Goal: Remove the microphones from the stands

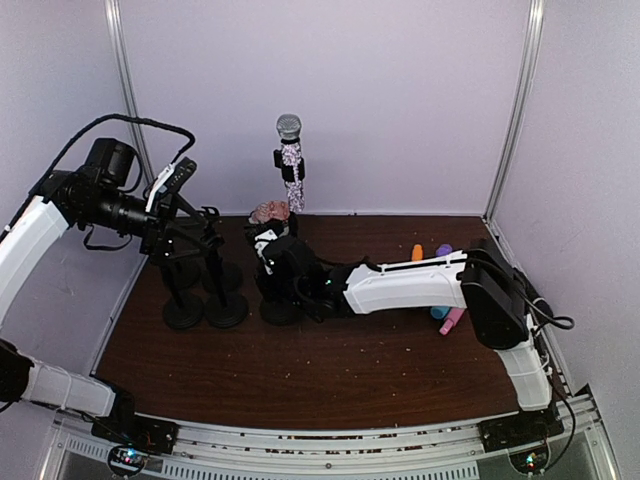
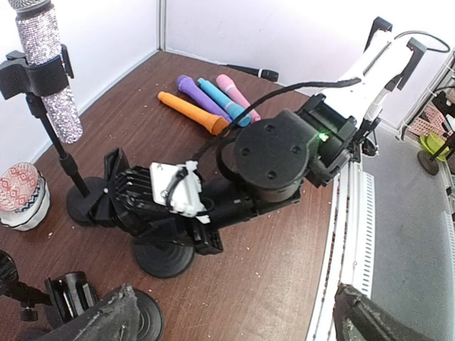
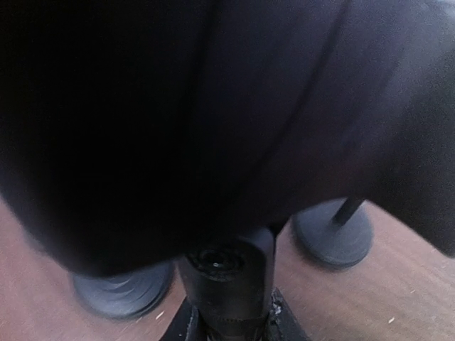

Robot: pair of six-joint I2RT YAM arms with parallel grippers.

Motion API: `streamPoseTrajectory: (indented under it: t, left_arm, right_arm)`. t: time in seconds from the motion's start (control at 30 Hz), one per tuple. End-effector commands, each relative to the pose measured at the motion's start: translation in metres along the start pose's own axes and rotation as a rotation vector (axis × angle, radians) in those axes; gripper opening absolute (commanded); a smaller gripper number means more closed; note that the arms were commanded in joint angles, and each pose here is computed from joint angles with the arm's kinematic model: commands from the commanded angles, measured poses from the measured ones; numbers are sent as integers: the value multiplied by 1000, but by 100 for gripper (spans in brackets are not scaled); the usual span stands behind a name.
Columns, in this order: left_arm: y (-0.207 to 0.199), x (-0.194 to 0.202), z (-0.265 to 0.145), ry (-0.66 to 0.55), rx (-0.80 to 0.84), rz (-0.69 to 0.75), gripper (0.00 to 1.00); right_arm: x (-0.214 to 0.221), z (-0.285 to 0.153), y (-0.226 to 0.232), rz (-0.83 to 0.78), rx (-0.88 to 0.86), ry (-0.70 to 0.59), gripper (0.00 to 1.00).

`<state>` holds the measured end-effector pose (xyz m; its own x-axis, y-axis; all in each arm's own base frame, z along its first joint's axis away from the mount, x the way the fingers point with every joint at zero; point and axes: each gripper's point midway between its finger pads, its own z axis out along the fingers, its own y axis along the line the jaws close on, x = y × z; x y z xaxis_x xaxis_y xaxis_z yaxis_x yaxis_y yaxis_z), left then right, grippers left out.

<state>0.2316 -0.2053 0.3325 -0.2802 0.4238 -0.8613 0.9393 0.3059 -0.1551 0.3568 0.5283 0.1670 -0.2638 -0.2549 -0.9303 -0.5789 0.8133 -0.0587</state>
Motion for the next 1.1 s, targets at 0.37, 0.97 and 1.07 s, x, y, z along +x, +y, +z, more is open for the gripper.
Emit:
streamPoseTrajectory:
  t: [0.37, 0.97, 1.07]
  left_arm:
    - [2, -8, -12, -22, -43, 57, 98]
    - [5, -20, -20, -46, -92, 75, 98]
    - [9, -23, -20, -51, -102, 72, 98]
  right_arm:
    - [-16, 20, -18, 113, 144, -132, 13]
    - [-31, -44, -38, 130, 81, -79, 100]
    - [-46, -77, -52, 149, 64, -98, 100]
